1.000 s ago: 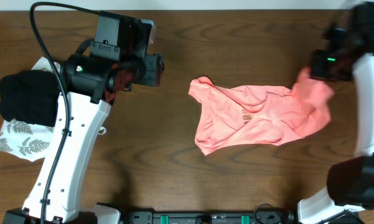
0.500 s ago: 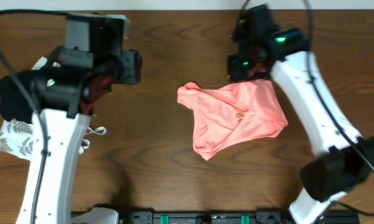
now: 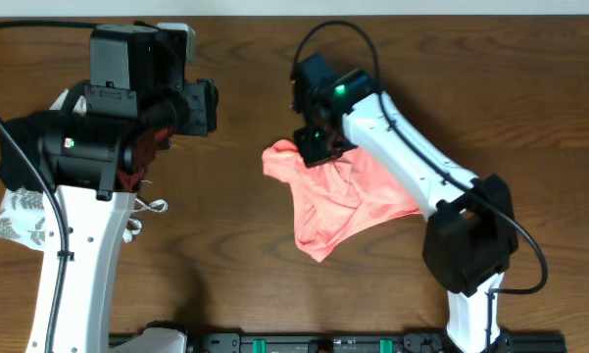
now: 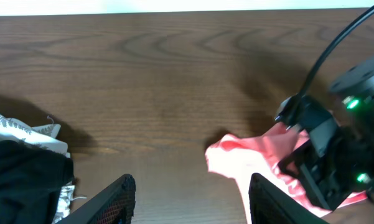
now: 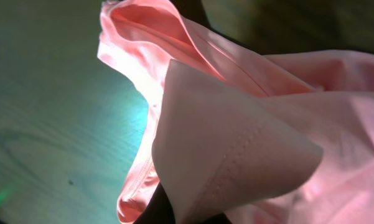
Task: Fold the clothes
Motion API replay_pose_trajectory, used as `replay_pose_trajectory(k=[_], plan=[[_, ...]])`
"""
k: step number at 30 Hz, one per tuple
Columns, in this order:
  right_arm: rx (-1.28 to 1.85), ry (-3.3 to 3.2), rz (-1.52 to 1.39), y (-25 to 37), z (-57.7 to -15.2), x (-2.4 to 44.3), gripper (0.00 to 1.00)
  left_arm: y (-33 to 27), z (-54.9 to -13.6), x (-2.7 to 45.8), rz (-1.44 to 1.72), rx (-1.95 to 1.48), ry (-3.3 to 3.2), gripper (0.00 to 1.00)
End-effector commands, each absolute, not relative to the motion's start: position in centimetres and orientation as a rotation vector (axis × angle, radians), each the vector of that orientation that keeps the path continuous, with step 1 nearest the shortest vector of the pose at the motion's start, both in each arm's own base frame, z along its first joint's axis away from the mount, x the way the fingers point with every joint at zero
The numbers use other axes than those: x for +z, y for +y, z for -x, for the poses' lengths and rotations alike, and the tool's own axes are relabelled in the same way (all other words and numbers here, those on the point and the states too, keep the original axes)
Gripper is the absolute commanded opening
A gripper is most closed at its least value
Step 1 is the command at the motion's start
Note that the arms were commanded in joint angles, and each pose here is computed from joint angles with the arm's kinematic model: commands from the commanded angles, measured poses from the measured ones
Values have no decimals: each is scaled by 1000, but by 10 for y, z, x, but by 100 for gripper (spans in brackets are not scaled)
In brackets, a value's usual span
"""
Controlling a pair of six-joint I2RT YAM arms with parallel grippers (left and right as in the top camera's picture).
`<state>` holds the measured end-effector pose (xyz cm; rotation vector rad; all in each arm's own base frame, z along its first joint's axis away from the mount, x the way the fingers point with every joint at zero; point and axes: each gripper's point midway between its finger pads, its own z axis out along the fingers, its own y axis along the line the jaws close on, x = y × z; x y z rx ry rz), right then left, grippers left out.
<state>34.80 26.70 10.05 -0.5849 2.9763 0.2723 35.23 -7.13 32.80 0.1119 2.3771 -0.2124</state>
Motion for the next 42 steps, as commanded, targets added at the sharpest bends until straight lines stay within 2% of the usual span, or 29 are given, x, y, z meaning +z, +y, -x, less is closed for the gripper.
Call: replay_pose_trajectory(k=[1, 3, 5, 11, 16, 21, 25, 31, 37, 42], plan=[[293, 2944, 671, 281, -340, 107, 17, -69, -353, 330, -98, -204, 2372, 59], [241, 2939, 688, 278, -339, 106, 33, -69, -353, 330, -98, -204, 2372, 59], [186, 2928, 680, 272, -343, 107, 42, -69, -352, 330, -98, -204, 2375, 59], [150, 2896, 714, 245, -350, 126, 51, -69, -351, 327, -97, -203, 2386, 59], [136, 2898, 523, 194, -378, 142, 60, -71, -352, 318, -94, -219, 2424, 59], [215, 2988, 265, 132, -394, 137, 73, -110, -346, 293, -183, -474, 2529, 59], [362, 3026, 185, 102, -397, 130, 83, -151, -341, 257, -289, -638, 2644, 59], [519, 3070, 179, 87, -387, 99, 87, -204, -328, 185, -494, -665, 2844, 58], [623, 3108, 118, 85, -369, 58, 86, -237, -306, 123, -634, -641, 3038, 36], [655, 3128, 75, 79, -357, 34, 84, -243, -292, 98, -737, -609, 3113, 30]])
